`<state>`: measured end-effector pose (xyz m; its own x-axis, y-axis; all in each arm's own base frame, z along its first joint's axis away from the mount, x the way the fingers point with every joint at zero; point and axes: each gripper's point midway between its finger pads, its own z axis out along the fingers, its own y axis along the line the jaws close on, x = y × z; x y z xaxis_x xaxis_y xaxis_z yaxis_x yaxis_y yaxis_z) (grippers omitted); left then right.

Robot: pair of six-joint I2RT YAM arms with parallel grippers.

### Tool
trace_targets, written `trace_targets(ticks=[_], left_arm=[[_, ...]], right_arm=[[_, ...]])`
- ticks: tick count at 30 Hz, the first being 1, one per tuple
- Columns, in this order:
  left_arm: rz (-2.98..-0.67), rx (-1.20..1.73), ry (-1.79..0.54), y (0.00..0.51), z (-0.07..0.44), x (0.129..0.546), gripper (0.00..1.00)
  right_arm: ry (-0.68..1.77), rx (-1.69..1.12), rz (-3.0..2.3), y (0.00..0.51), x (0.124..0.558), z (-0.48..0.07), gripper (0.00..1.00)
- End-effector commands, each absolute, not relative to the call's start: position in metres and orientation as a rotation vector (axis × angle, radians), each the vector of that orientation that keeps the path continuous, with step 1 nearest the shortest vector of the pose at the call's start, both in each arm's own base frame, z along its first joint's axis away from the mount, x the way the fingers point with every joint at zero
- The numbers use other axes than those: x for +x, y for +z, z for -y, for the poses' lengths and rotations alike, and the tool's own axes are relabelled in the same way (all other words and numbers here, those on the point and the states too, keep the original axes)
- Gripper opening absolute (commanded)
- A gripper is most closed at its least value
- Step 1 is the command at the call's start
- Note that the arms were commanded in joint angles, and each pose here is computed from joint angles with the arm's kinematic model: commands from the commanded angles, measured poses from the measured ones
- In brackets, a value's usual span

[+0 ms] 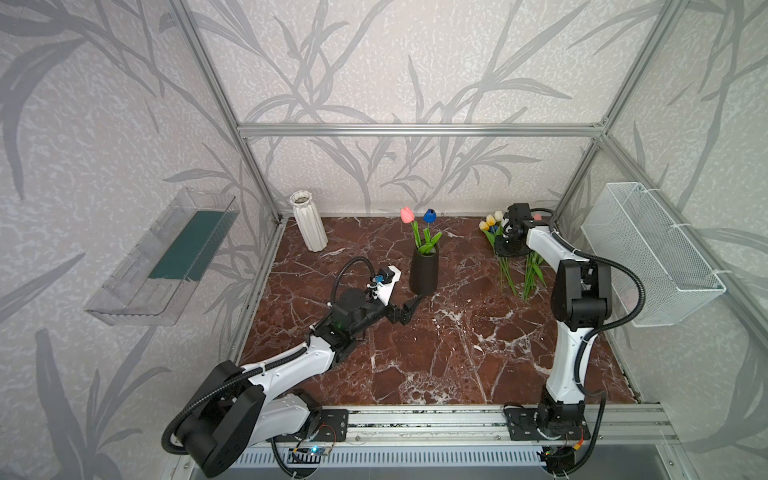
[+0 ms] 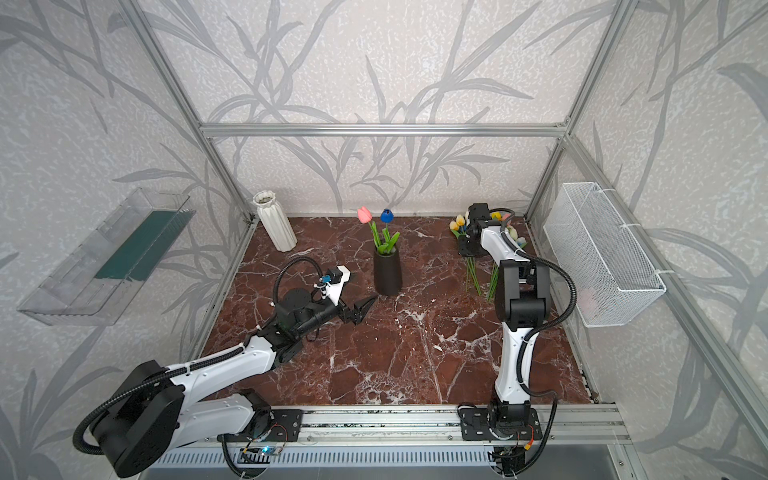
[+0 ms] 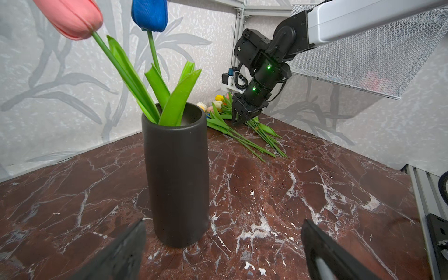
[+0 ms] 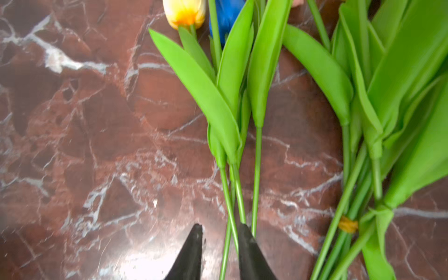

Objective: Arrange the flowers into the vase
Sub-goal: 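Lower the right gripper and close it on the yellow tulip stem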

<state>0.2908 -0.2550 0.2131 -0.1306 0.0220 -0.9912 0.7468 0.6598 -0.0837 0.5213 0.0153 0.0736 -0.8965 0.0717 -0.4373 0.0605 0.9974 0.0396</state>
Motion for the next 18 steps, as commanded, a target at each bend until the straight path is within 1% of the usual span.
trace_targets(ticks=[1,5,13,18], left_arm=[[-1.568,0.654,-0.687,0.222,0.256,0.293,1.0],[-1.573,0.651,-0.68,0.221,0.255,0.293,1.0],[-1.58,0.656,-0.668,0.22,0.256,0.296,0.99],[-1.576,0.654,-0.672,0.223,0.257,0.297,0.99]], right_arm=[[-0.046,0.098,-2.775,0.061,0.516,-0.004,0.27],[-0.058,0.105,-2.792,0.05,0.523,-0.001,0.26],[-0.058,0.075,-2.821,0.035,0.53,-0.001,0.17],[-0.033,0.059,-2.819,0.035,0.531,-0.004,0.12]])
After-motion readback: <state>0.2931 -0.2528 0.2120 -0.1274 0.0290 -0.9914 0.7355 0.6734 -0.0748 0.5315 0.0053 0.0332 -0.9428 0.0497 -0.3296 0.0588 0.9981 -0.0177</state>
